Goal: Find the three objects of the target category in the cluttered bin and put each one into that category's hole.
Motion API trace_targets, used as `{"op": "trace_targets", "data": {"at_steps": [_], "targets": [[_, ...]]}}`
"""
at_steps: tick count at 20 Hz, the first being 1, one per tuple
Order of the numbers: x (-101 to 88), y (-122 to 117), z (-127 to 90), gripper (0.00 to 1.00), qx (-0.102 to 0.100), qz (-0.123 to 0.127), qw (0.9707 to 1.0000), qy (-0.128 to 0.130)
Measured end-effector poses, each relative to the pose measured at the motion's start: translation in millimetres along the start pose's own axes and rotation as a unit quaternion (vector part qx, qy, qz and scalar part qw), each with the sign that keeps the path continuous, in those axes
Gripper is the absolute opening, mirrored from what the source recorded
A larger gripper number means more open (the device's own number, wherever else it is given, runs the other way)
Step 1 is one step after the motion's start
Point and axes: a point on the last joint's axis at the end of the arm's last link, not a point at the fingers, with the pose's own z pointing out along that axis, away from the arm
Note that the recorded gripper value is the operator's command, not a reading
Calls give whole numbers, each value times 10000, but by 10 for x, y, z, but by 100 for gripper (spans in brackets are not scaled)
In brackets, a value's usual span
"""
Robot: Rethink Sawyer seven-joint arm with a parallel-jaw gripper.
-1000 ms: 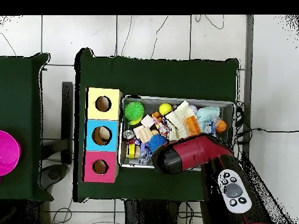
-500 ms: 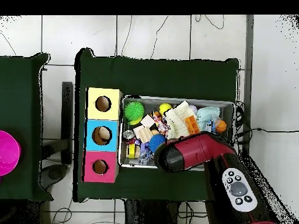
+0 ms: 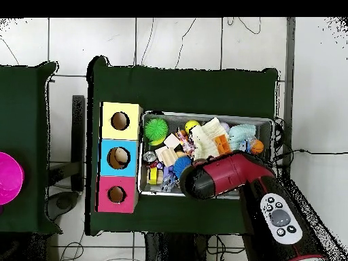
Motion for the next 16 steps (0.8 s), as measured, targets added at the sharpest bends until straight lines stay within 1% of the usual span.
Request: {"op": "trace_targets", "data": {"at_steps": [3,8,10,12,16], "targets": [[-48,50,-10,100,-5,-58,10000,-21],[-190,210,-48,100,-4,-245,9997,-70],[-295,333,-81,100,-2,-378,9992,-108],[-365,407,-113,100,9,-463,9988,-139],[-482,511,-195,100,50,-579,9981,-199]]}}
